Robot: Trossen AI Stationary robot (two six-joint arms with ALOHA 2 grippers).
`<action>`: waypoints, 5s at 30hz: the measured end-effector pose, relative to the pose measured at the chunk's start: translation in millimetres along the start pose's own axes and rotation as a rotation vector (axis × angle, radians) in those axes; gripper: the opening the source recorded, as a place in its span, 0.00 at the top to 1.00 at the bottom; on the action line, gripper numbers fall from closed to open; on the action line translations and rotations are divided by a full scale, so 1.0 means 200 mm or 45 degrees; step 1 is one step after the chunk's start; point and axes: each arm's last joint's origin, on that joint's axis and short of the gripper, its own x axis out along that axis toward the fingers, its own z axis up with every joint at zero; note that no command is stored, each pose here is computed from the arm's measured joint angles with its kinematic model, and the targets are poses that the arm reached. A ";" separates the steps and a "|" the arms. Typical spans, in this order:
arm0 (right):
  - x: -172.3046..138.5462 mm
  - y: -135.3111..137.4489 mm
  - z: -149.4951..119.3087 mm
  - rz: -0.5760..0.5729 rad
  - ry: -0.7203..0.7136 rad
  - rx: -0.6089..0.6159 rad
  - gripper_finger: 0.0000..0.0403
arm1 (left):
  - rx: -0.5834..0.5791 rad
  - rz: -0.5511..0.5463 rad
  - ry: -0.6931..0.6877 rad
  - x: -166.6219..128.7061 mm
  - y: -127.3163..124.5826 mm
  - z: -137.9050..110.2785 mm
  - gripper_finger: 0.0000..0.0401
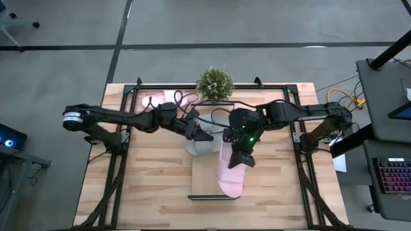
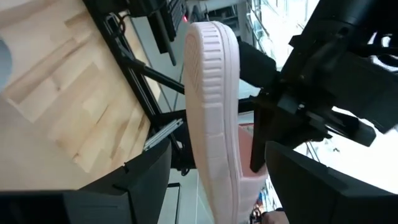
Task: Pick and place slides into the shelf
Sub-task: Put the bottom pink slide on the shelf
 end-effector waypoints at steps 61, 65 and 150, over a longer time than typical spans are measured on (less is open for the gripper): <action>0.09 -0.03 0.10 0.081 -0.049 -0.127 0.98 | -0.042 0.086 -0.016 0.06 -0.03 0.06 0.39; 0.09 -0.02 0.11 0.106 -0.083 -0.159 0.98 | -0.051 0.082 -0.015 0.06 -0.03 0.06 0.39; -0.04 -0.05 0.15 0.086 -0.198 -0.103 0.60 | 0.111 0.253 -0.151 0.00 -0.07 0.06 0.87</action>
